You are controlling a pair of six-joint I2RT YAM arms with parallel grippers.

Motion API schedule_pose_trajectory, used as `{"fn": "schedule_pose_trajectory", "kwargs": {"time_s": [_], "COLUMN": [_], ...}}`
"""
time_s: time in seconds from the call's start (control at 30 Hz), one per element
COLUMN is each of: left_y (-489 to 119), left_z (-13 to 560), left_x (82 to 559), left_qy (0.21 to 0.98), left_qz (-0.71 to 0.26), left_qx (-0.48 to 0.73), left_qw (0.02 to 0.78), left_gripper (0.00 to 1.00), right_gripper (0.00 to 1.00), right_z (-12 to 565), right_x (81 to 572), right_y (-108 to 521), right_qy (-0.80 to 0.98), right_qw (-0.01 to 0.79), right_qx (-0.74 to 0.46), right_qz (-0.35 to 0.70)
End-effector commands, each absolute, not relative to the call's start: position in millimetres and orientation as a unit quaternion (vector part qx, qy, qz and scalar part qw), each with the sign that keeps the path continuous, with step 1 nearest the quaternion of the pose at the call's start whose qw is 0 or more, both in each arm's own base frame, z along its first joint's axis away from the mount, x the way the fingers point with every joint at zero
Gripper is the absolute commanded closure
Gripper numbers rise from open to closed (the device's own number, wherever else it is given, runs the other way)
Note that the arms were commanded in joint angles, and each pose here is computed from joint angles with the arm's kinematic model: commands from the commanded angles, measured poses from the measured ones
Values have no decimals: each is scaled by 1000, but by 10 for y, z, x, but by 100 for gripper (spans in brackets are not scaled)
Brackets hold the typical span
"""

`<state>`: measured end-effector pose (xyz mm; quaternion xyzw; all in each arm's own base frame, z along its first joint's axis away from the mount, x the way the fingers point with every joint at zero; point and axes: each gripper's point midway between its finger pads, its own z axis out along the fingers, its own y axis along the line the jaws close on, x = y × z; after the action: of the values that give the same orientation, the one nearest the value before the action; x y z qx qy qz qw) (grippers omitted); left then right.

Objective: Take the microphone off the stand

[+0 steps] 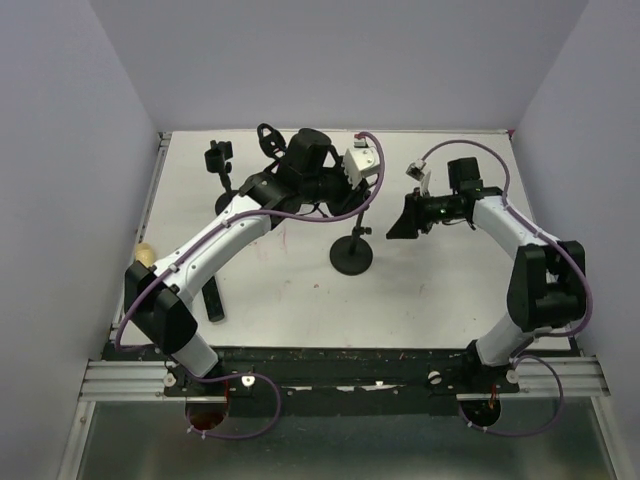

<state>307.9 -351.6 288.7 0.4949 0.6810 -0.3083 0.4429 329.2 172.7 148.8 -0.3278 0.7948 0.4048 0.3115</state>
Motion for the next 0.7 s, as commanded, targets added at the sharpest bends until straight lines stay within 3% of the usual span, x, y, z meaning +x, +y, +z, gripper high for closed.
{"fn": "schedule_pose_trajectory", "kwargs": {"time_s": [0.0,0.37,0.67], "left_y": [-3506,-3541,-3531], "left_z": [3130,3058,3058], "left_x": [3053,2964,2919], "left_qy": [624,619,617], "left_qz": [-303,-322,-327], "left_qx": [521,529,534], "left_qw": [497,483,477], "left_gripper": [100,100,100], "right_gripper": [36,40,47], "right_z": [1646,1557,1534], "right_x": [2932,3187,3334], "right_y": [1988,2119,2227], "right_qy": [784,768,762], "right_qw": [176,123,126], "right_qx": [-195,-96,-112], "right_qz": [563,622,625]}}
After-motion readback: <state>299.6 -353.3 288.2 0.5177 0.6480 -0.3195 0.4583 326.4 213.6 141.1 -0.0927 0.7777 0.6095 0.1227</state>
